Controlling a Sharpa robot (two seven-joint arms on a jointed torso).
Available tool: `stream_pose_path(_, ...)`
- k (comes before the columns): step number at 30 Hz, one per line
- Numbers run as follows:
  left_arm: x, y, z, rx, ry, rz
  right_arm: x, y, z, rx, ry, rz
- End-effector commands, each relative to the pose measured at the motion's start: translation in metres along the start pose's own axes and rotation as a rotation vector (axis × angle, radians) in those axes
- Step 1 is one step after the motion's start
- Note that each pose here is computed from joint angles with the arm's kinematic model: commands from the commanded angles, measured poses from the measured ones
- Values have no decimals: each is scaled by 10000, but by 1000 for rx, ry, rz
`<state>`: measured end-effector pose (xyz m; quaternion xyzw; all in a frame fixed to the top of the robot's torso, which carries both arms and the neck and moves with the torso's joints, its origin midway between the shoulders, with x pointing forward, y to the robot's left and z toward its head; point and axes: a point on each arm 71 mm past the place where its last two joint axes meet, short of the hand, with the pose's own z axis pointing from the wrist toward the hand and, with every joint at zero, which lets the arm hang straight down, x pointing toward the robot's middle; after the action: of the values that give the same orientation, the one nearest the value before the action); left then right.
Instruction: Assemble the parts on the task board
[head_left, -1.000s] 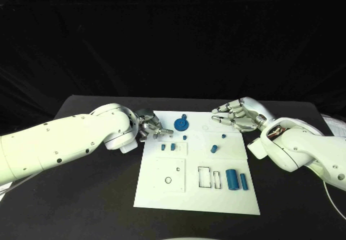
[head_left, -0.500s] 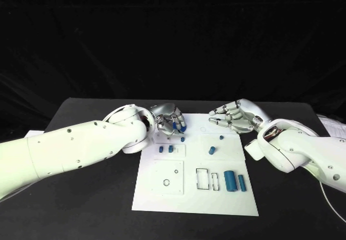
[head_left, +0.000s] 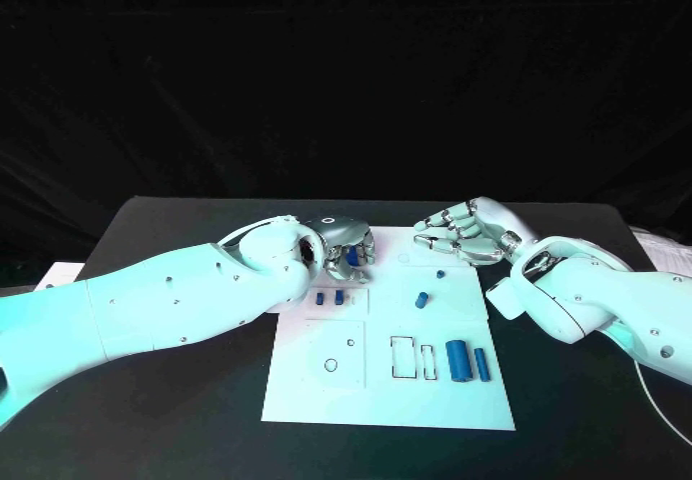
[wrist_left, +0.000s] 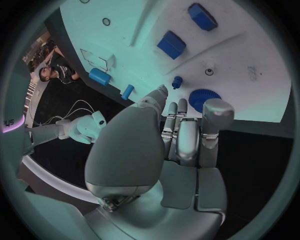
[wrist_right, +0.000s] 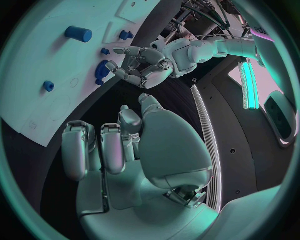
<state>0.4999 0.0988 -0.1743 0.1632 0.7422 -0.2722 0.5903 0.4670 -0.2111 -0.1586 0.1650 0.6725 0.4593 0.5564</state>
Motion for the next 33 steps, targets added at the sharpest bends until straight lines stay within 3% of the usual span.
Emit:
stream_pose_path(1, 51, -16, 31, 5, 52, 85, 21, 15, 2, -15, 15, -1)
stream_pose_path(33, 176, -61, 154, -16, 129, 130, 33, 25, 5, -18, 19, 0)
